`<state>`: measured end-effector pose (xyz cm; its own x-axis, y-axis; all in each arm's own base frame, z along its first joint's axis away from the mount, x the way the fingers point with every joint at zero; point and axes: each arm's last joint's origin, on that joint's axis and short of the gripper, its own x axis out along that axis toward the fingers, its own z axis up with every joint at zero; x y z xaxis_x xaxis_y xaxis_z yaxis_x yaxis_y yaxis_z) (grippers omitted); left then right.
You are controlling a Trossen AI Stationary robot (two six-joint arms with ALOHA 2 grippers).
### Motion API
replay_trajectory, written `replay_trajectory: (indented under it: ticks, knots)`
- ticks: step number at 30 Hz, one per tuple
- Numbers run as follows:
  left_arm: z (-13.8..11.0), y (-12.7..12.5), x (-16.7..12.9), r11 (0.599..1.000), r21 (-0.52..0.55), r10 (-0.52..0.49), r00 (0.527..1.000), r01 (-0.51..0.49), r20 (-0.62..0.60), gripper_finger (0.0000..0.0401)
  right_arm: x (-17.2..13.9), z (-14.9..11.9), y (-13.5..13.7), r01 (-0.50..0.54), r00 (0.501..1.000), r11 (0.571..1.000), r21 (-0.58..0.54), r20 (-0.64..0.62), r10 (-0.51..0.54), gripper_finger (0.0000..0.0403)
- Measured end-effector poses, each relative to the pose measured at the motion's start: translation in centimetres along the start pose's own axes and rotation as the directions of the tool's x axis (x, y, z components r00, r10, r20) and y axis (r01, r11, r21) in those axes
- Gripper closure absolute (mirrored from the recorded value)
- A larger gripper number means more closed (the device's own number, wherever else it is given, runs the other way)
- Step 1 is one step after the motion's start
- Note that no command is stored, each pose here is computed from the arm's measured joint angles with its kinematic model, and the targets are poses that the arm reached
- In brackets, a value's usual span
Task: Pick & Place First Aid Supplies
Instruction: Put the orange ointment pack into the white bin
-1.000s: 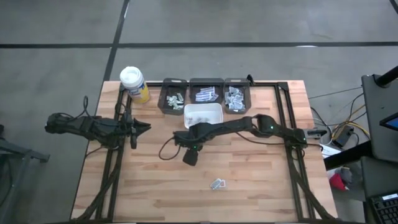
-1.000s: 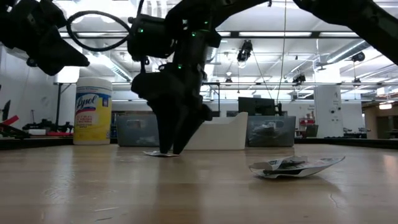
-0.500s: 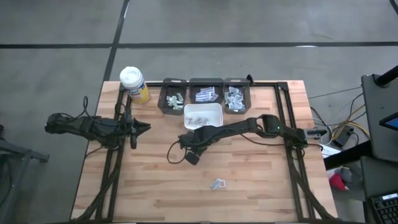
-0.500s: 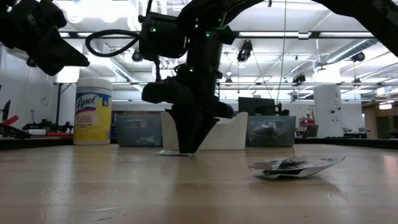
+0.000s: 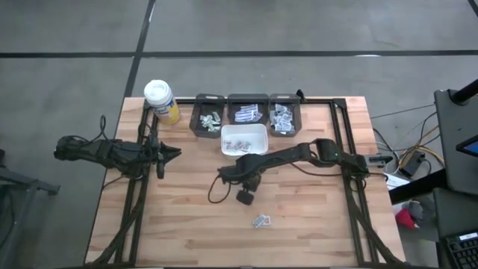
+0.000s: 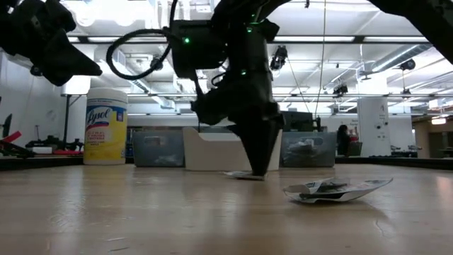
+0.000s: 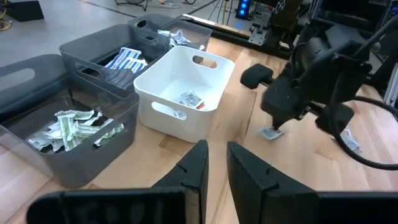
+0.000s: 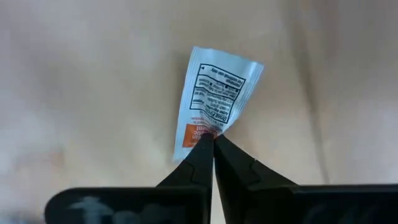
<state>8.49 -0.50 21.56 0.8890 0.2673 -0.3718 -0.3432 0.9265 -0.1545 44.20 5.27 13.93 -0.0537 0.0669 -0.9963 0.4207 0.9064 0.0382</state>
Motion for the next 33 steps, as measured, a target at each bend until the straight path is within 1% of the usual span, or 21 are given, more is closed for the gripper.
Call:
replay_trajectory:
  ticks: [3,7,12,13,14,15,17,18,19,20,21,24,26,29,33]
  knots:
    - [0.0,0.0,0.0,1.000,0.001,0.000,1.000,0.000,0.000,0.0346,-1.5,-0.4,0.1,-0.071,0.997,0.996,-0.063,0.006,0.071,0.0395]
    - [0.0,0.0,0.0,1.000,0.002,0.000,1.000,0.000,0.000,0.0346,-5.3,-0.7,-0.4,-0.195,0.977,0.969,-0.154,0.056,0.206,0.0395]
    - [0.0,0.0,0.0,1.000,0.002,0.000,1.000,0.000,0.000,0.0346,-8.0,-0.3,-1.8,-0.234,0.950,0.957,-0.170,0.168,0.262,0.0395]
    - [0.0,0.0,0.0,1.000,0.002,0.000,1.000,0.000,0.000,0.0346,-8.9,-0.2,-2.3,-0.223,0.943,0.961,-0.162,0.212,0.255,0.0395]
    - [0.0,0.0,0.0,1.000,0.002,0.000,1.000,0.000,0.000,0.0346,-10.0,-0.1,-3.0,-0.188,0.936,0.972,-0.141,0.273,0.221,0.0395]
    - [0.0,0.0,0.0,1.000,0.002,0.000,1.000,0.000,-0.001,0.0346,-11.0,0.0,-3.8,-0.129,0.927,0.985,-0.111,0.339,0.160,0.0395]
    - [0.0,0.0,0.0,1.000,0.003,0.000,1.000,0.000,0.000,0.0346,-12.4,0.4,-5.7,0.033,0.893,0.998,-0.044,0.451,-0.010,0.0395]
    - [0.0,0.0,0.0,1.000,0.002,0.000,1.000,0.000,0.000,0.0346,-12.7,0.7,-6.6,0.118,0.871,0.993,-0.020,0.482,-0.094,0.0395]
    - [0.0,0.0,0.0,1.000,0.002,0.000,1.000,0.000,0.001,0.0346,-12.8,1.1,-7.6,0.183,0.854,0.983,-0.004,0.496,-0.157,0.0395]
    - [0.0,0.0,0.0,1.000,0.001,-0.001,1.000,0.001,0.002,0.0346,-12.8,1.4,-8.6,0.211,0.849,0.978,-0.003,0.496,-0.181,0.0395]
    - [0.0,0.0,0.0,1.000,0.001,-0.001,1.000,0.001,0.003,0.0346,-12.8,1.7,-9.6,0.204,0.859,0.979,-0.013,0.481,-0.173,0.0394]
    - [0.1,-0.1,0.0,1.000,-0.005,-0.005,1.000,0.005,0.013,0.0346,-12.0,2.6,-12.2,0.090,0.915,0.993,-0.071,0.400,-0.054,0.0394]
    - [0.2,-0.1,0.0,1.000,-0.007,-0.006,1.000,0.006,0.016,0.0346,-10.7,3.2,-13.6,0.057,0.937,0.995,-0.079,0.348,-0.026,0.0388]
    - [0.2,-0.1,0.0,1.000,-0.008,-0.007,1.000,0.007,0.018,0.0346,-9.9,3.8,-14.9,0.044,0.947,0.996,-0.074,0.321,-0.018,0.0367]
    - [0.2,-0.1,0.0,1.000,-0.008,-0.006,1.000,0.007,0.018,0.0346,-10.0,3.8,-15.8,0.042,0.951,0.997,-0.069,0.309,-0.019,0.0319]
